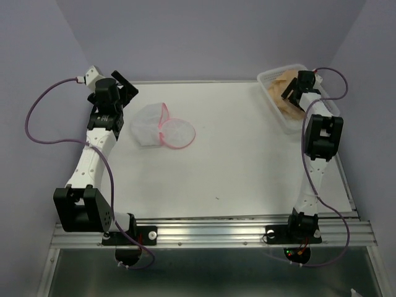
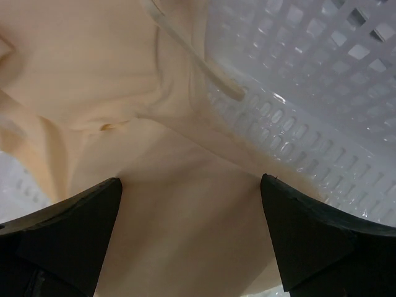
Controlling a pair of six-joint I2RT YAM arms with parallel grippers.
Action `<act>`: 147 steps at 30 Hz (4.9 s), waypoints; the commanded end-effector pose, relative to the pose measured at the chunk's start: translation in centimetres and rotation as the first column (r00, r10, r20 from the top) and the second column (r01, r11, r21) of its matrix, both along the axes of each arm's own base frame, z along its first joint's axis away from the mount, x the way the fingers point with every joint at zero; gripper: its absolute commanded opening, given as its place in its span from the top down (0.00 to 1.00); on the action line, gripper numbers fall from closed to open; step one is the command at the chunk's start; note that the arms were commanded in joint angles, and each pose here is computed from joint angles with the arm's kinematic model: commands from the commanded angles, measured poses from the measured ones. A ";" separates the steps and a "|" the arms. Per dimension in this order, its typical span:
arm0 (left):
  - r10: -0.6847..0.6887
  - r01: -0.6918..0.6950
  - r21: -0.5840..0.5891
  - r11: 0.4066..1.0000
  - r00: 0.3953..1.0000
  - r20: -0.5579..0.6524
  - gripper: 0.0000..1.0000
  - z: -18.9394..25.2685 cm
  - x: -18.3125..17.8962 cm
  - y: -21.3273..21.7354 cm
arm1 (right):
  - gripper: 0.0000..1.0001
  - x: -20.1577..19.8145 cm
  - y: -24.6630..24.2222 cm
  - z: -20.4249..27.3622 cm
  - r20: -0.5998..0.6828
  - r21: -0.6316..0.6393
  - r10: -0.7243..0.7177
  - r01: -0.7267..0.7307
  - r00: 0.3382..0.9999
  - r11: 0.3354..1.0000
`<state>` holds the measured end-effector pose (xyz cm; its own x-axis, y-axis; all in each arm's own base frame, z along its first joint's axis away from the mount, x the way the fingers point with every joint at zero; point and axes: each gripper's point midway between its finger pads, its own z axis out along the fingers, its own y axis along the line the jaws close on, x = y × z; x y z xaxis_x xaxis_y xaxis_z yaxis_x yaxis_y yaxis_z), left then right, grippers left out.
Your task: Place the bra in the laundry bag and zip it closed
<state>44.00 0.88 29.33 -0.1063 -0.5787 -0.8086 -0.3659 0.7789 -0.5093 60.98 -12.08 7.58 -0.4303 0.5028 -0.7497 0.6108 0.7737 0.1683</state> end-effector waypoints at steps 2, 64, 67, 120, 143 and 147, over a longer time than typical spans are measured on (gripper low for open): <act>0.007 -0.009 0.030 0.999 0.998 0.062 0.01 2.6 1.6 0.2 | 0.00 0.0 -1.1 -1.5 -0.048 -0.045 -0.024 0.022 0.999 0.999; -0.116 0.144 -0.133 0.981 0.973 0.198 0.01 3.8 -8.5 -3.0 | 0.46 -22.2 32.0 12.3 0.083 -0.203 0.910 -0.887 0.407 0.415; -0.136 0.164 -0.148 0.975 0.974 0.182 0.01 2.9 -8.5 -3.5 | 0.16 -25.1 28.5 8.8 0.020 -0.157 0.837 -0.825 0.547 0.543; -0.700 0.691 -0.213 0.691 0.567 -0.433 0.24 -21.9 -8.2 -27.6 | 0.62 -32.5 23.0 -2.6 0.055 0.307 0.329 -0.329 0.943 0.893; -0.737 0.729 -0.245 0.640 0.491 -0.465 0.62 -25.1 -8.8 -30.9 | 0.99 -31.7 22.1 -0.1 0.014 0.205 0.365 -0.360 0.931 0.910; -0.740 0.726 -0.252 0.640 0.494 -0.457 0.73 -24.8 -9.1 -31.4 | 0.99 -31.5 20.7 1.9 -0.012 0.135 0.336 -0.331 0.942 0.934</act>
